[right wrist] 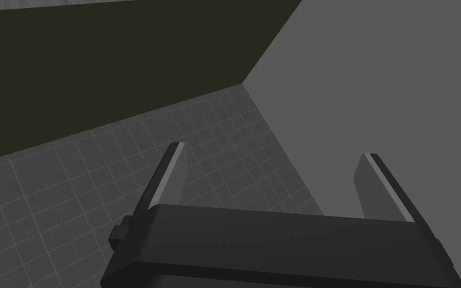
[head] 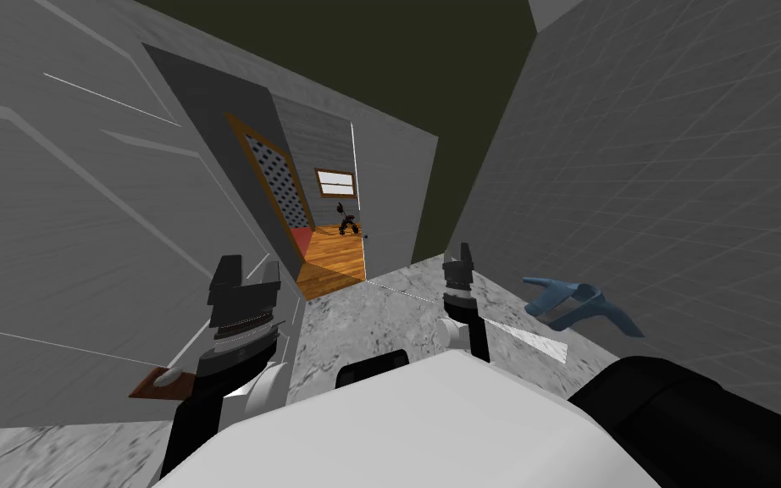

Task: Pull the door open

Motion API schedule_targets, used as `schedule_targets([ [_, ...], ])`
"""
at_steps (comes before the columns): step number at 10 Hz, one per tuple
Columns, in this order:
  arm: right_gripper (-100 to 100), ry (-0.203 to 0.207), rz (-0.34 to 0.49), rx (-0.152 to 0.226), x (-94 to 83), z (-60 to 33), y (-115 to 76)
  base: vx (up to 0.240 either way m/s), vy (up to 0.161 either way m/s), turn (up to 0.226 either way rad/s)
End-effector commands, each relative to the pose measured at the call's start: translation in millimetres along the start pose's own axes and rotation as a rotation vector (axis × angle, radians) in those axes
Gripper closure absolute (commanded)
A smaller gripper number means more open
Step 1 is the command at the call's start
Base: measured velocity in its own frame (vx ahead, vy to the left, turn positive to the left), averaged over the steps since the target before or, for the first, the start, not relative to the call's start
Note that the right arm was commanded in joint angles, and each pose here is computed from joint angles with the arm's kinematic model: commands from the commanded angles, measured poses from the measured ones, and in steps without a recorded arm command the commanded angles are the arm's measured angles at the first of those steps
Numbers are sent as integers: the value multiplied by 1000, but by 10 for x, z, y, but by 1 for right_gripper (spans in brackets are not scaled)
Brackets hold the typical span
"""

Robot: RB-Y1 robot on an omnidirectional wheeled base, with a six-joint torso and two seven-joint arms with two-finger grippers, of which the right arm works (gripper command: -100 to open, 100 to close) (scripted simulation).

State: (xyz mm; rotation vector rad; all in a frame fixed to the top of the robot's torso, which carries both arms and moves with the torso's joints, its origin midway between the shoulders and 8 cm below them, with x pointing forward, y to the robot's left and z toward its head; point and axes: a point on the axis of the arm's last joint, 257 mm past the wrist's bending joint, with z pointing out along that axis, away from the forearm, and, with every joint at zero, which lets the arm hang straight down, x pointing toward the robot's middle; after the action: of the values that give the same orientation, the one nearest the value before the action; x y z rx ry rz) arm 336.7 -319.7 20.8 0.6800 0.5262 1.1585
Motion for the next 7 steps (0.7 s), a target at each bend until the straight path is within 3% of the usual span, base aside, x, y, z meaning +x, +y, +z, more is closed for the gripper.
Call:
schedule_targets([
  [1,-100,15,4,14,35,-20,-102,59,12,55],
  [7,-100,68,25,81,166,-132,-558,122,21,52],
])
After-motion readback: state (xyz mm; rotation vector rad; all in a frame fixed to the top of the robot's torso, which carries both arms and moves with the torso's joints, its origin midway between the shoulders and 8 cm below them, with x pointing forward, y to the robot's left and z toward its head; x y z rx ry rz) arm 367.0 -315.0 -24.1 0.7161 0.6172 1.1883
